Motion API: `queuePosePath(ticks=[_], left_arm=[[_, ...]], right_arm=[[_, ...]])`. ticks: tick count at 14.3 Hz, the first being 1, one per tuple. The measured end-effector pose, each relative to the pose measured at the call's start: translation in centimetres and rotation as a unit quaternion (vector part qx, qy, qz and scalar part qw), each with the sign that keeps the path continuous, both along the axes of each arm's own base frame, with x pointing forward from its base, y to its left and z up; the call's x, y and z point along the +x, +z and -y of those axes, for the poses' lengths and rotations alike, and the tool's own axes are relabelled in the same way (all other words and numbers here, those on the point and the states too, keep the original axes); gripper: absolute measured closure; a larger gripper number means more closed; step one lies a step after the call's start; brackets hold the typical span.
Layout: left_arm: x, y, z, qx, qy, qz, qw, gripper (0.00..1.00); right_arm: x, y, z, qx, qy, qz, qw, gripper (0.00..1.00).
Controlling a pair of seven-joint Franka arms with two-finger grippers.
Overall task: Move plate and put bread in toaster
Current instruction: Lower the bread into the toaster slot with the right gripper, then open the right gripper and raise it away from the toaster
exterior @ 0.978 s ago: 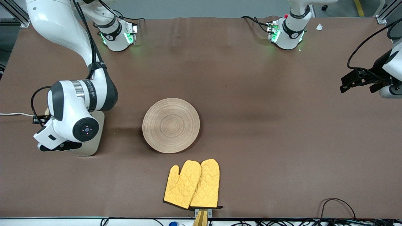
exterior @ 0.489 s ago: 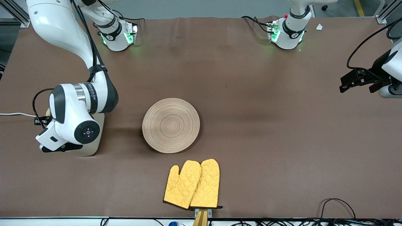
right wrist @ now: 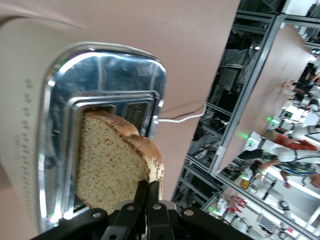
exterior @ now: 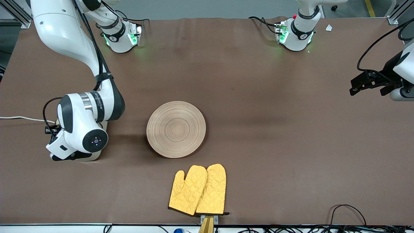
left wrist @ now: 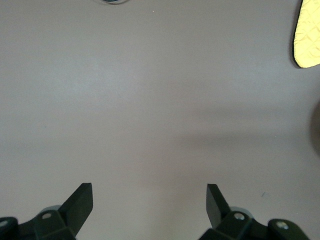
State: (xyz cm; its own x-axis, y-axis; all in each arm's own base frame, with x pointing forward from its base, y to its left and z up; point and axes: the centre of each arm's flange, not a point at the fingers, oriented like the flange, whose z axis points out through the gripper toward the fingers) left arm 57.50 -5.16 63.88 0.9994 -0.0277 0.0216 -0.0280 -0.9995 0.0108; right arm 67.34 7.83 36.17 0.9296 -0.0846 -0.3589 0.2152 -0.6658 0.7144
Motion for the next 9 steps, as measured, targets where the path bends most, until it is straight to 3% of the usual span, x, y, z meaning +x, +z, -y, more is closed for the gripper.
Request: queuePosePath(ticks=[3,6,9], left_arm=[[0.0,0.0,0.0,0.000,0.000,0.000,1.000,0.00],[0.0,0.0,0.0,0.000,0.000,0.000,1.000,0.00],[0.0,0.0,0.0,0.000,0.000,0.000,1.000,0.00]], right_arm=[[0.6,-2.2,-0.9,0.031,0.008,0.012,0.999,0.94],[0.8,-3.5,-1.1,0.041,0.010,0.010,0.999,0.63],[1.0,-3.2,-0.6,0.078,-0.015,0.014,0.997,0.32]])
